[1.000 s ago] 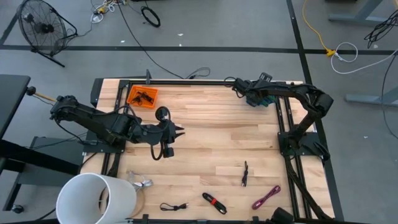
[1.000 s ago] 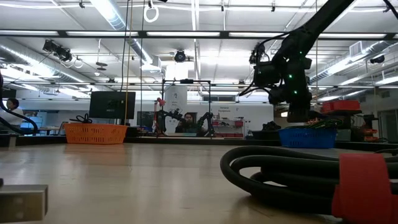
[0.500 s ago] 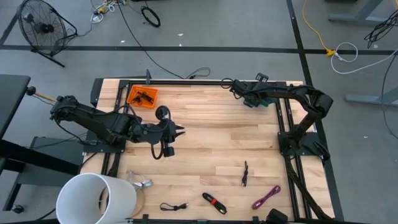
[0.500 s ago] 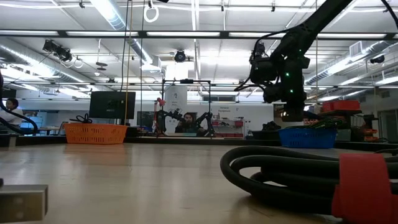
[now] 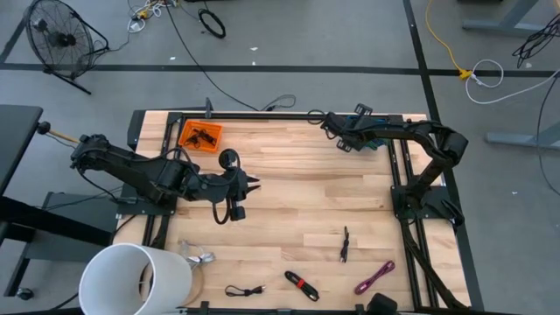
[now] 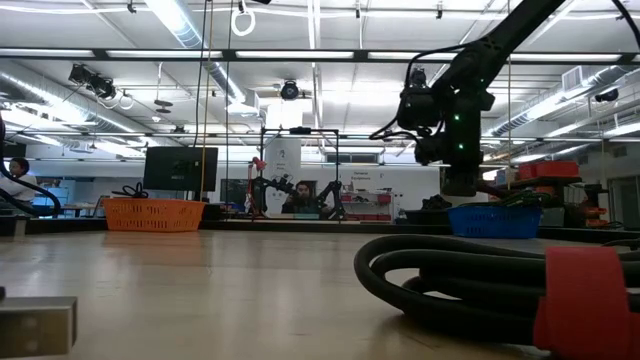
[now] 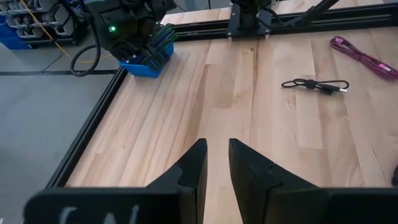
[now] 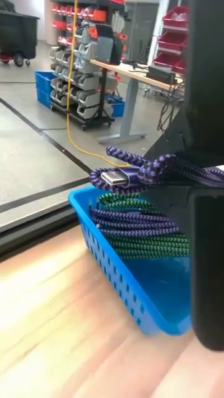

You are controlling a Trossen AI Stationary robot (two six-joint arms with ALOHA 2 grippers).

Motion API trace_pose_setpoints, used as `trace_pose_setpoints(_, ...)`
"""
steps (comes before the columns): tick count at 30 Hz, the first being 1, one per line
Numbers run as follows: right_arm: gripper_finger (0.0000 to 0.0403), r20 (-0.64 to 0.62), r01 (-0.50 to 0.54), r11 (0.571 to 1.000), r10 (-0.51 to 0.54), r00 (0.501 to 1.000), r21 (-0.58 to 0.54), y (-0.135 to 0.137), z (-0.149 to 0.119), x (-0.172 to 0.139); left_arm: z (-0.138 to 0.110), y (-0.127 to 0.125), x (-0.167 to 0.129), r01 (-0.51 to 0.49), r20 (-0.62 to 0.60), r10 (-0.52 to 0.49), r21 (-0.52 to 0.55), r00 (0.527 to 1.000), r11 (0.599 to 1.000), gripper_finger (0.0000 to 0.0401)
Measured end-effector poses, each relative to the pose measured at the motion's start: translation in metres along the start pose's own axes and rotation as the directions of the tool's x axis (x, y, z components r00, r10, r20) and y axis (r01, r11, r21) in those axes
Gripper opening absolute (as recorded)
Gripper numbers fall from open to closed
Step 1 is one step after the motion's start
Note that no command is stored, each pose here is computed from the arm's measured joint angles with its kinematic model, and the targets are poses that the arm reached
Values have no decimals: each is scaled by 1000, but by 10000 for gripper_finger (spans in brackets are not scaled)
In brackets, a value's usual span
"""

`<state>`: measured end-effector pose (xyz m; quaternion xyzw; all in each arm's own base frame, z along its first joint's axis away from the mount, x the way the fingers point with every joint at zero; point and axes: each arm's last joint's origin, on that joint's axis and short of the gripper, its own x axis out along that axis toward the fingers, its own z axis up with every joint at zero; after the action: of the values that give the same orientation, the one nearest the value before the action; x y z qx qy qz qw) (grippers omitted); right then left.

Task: Pick & Place USB Port
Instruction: Put the blue charger cable into the blue bin

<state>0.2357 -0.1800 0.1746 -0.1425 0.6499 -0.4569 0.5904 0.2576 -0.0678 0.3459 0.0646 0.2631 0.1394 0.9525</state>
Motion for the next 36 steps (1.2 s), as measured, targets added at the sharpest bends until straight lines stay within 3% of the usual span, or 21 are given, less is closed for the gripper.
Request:
trace_pose_setpoints(18,24,-14,-81,997,81,997,19,-4,-3,8,0,0,0,0,-1,0,-2,1000,1000,71)
trace_pose_setpoints(26,74,-3,-138,990,138,990,28,-2,-2,7,0,0,0,0,-1,0,-2,1000,1000,71)
trace_pose_setpoints(30,100,-20,-22,999,23,1000,42,-6,-2,8,0,0,0,0,-1,0,-2,1000,1000,71)
trace_pose_setpoints(33,118,-6,57,990,-57,998,126,-9,2,8,0,0,0,0,-3,0,-1,1000,1000,71)
trace_pose_setpoints(36,135,32,-30,990,26,999,134,-7,4,8,-1,0,0,-1,-8,1,3,1000,1000,71)
